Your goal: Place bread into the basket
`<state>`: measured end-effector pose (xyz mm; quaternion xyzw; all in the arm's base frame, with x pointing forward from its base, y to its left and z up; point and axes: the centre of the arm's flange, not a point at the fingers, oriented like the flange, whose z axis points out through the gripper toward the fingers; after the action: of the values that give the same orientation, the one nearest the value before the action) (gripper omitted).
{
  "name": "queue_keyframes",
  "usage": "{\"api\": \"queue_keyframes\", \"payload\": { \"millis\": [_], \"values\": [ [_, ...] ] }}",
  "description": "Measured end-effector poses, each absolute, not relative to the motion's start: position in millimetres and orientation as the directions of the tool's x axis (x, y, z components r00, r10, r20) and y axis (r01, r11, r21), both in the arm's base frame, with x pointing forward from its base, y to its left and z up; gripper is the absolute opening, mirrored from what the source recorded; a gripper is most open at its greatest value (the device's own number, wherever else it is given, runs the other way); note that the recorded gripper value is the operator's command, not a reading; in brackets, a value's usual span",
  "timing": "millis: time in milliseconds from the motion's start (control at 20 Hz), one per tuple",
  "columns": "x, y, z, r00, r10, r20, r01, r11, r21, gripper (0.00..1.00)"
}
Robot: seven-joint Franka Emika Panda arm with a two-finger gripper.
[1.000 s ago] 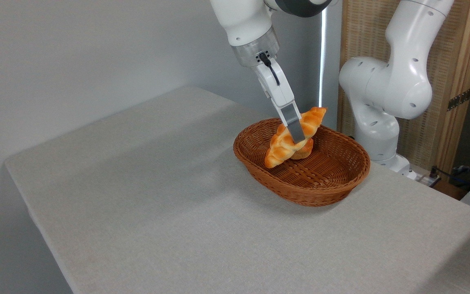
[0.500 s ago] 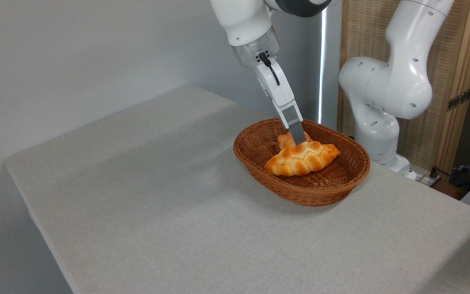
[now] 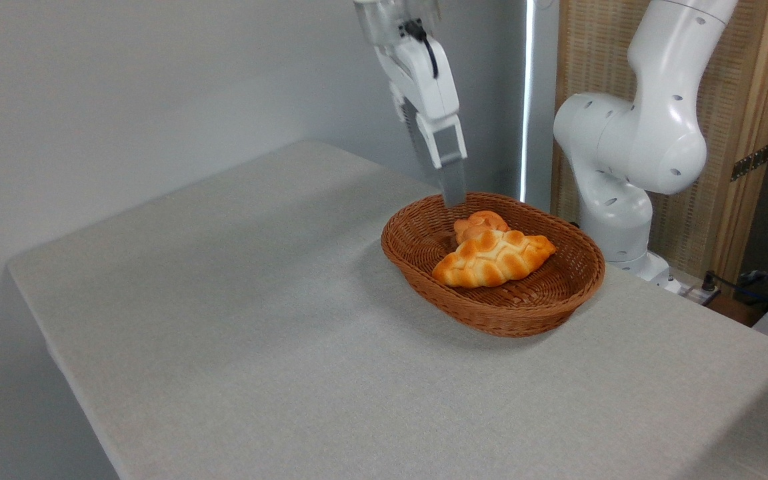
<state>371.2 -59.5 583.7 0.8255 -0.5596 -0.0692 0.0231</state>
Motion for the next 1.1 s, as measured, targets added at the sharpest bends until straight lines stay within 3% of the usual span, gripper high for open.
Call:
{"api": "queue_keyframes", "payload": {
  "millis": [300,750,1100],
  "values": [
    [425.3,-57.2,622.8,0.497,-0.868,-0.018,-0.864,-0.496,0.086,1.0],
    [502.4,-77.0,639.8,0.625,-0.781,0.023,-0.781,-0.624,0.03,1.0],
    [514.7,-82.5,646.3,0.652,-0.755,0.065,-0.756,-0.654,-0.008,1.0]
  ]
}}
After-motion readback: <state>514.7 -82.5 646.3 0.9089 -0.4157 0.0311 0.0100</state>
